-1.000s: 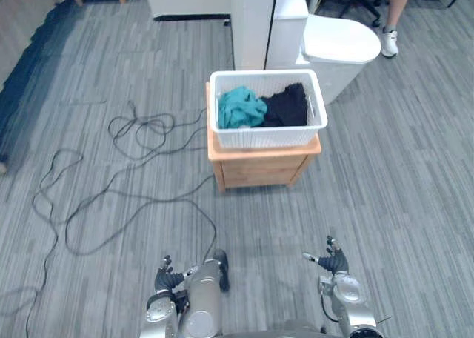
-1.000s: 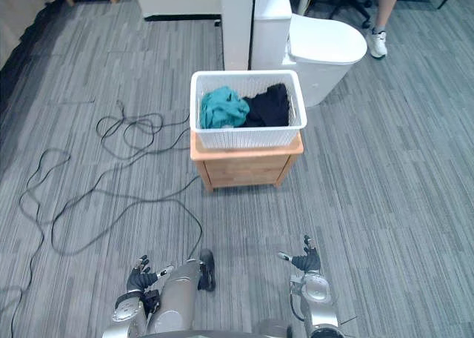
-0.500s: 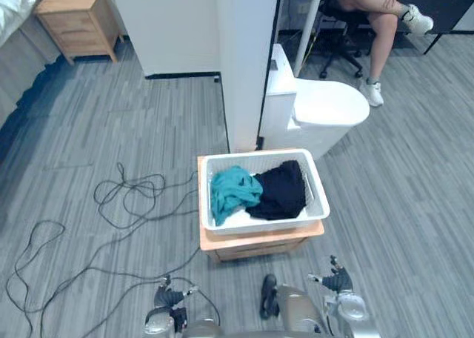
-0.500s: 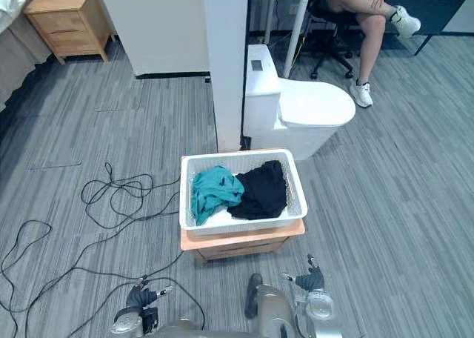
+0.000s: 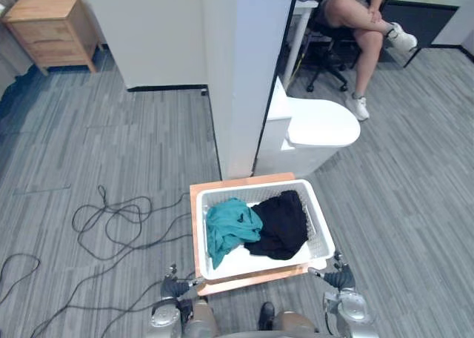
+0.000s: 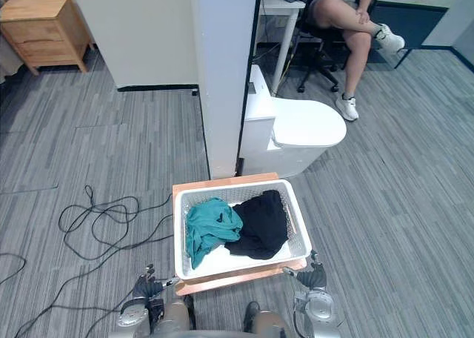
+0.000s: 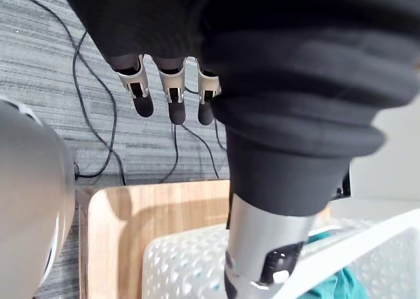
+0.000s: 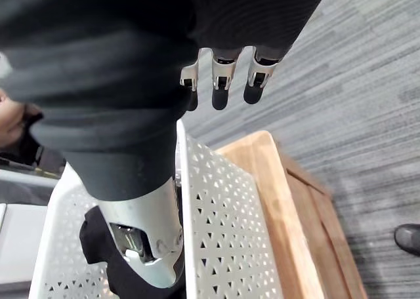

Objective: Pick up the laundry basket with both hands and put the clothes into the washing machine.

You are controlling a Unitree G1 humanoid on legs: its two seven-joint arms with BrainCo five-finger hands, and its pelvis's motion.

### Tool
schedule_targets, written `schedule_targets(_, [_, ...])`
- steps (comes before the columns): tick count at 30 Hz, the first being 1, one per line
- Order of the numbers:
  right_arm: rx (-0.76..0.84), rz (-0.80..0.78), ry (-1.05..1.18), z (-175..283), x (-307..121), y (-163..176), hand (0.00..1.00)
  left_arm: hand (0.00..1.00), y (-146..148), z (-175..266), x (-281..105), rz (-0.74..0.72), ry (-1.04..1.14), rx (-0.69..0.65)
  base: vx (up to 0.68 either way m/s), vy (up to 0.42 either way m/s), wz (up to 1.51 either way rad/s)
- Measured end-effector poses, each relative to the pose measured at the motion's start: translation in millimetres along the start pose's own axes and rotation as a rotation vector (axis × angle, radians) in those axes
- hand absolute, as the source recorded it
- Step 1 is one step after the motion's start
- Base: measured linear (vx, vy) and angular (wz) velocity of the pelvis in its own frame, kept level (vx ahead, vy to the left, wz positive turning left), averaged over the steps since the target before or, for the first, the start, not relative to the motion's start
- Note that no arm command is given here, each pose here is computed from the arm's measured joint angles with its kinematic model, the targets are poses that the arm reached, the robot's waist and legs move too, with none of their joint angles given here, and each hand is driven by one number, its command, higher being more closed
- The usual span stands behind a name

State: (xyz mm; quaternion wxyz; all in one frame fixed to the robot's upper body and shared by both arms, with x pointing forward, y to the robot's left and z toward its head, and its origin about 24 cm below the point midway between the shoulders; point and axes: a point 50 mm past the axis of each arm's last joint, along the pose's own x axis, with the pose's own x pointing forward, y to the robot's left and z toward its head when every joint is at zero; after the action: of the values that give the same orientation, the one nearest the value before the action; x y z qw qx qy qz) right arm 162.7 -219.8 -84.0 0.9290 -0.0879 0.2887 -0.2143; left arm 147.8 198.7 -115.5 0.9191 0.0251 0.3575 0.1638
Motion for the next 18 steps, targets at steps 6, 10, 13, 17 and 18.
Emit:
schedule_targets(6, [-0.107,-0.084,-0.174,38,10,-25,0.00,0.00,3,21,-3,0.006,-0.104,-0.025,0.01,0.014,-0.16])
schedule_targets(10, [-0.157,-0.076,-0.198,47,18,-26,0.00,0.00,-8,26,-4,-0.041,-0.129,0.009,0.00,0.001,-0.01])
schedule_targets(13, [-0.210,-0.054,-0.265,72,32,-20,0.00,0.00,-18,47,2,-0.061,-0.189,0.015,-0.04,0.015,-0.10])
schedule_targets(17, [-0.266,-0.042,-0.373,126,55,-12,0.00,0.00,-45,105,11,-0.107,-0.355,0.031,-0.12,0.034,-0.02])
schedule_targets(18, [-0.285,-0.029,-0.400,141,60,-6,0.00,0.00,-51,120,13,-0.116,-0.395,0.033,-0.15,0.027,-0.05])
